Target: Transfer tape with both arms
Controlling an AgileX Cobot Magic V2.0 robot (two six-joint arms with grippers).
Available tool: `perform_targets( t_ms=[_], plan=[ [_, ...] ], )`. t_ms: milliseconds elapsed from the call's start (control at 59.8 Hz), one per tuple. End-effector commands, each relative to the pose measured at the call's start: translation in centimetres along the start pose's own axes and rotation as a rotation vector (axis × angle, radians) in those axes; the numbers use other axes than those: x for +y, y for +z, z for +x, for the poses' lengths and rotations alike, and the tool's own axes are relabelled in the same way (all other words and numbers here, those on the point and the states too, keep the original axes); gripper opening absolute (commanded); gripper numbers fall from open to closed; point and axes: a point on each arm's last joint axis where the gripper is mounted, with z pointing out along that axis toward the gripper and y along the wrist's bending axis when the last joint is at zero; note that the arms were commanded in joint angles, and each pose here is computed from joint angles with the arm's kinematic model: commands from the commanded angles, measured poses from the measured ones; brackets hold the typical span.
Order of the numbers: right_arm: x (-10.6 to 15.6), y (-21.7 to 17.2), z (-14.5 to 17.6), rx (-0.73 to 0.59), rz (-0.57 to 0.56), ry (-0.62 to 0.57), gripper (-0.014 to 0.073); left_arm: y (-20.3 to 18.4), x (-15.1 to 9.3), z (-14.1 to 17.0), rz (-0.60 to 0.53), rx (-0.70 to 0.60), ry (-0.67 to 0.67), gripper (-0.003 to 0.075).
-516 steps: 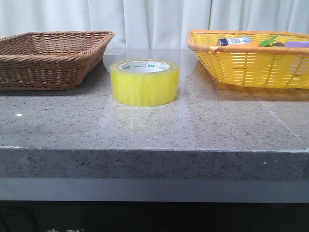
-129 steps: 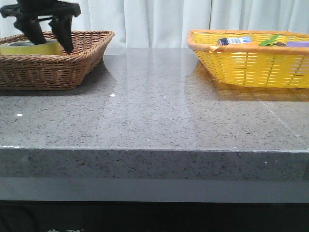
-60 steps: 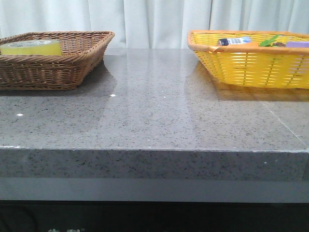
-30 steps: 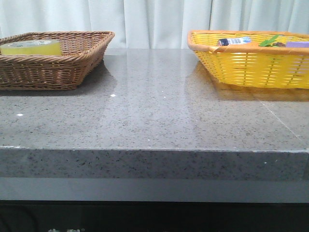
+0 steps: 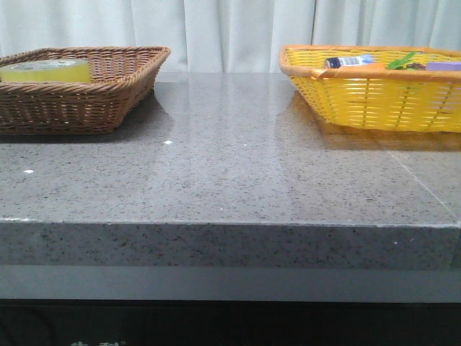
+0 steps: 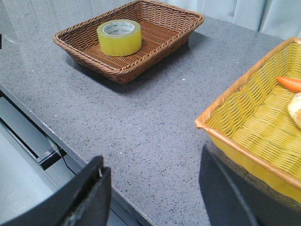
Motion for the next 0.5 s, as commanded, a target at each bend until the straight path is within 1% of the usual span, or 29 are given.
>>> perform_targets(
  t_ms=[0,84,134,184,284,318,334,385,451,485],
  plan=[
    [-0.11,-0.48,-1.33,-0.097,0.019,0.005,0.0444,-0.55,-0.15,-1.49,0.009,-0.11,-0.007,0.0441],
    [-0.11,-0.48,-1.33,-0.097,0.019,0.005,0.0439,-0.55,-0.07,-1.51,0.002,-0.112,0.0,0.044],
    [-0.11,-0.48,-1.33,-0.097,0.019,0.005,0.0405,-0.56,-0.03,-1.55,-0.004,-0.116,0.008,0.0431],
    [-0.11,-0.48,-1.33,-0.097,0.019,0.005,0.033,-0.53,-0.01,-1.57,-0.005,-0.123,0.01,0.04],
    [-0.11,-0.48,-1.33,-0.097,0.019,0.005,0.0151,-0.34,0.01,-1.56,-0.006,-0.132,0.01,0.0288],
    [-0.11,-0.48,-1.33,-0.097,0.019,0.005,0.0104,-0.28,0.01,-1.6,-0.007,-0.134,0.01,0.0244],
    [-0.11,-0.48,-1.33,-0.097,0.019,0.005,0.0062,-0.22,0.01,-1.62,-0.007,-0.135,0.01,0.0218],
    [-0.11,-0.48,-1.33,-0.097,0.019,0.005,-0.0005,-0.08,0.03,-1.73,-0.007,-0.146,0.01,0.0157],
    [-0.11,-0.48,-1.33,-0.097,0.019,0.005,-0.0074,0.13,0.04,-1.86,-0.008,-0.154,0.009,0.0076],
    [-0.11,-0.48,-1.33,-0.097,0.019,0.005,-0.0065,0.23,0.05,-1.89,-0.009,-0.154,0.01,0.0041]
  ],
)
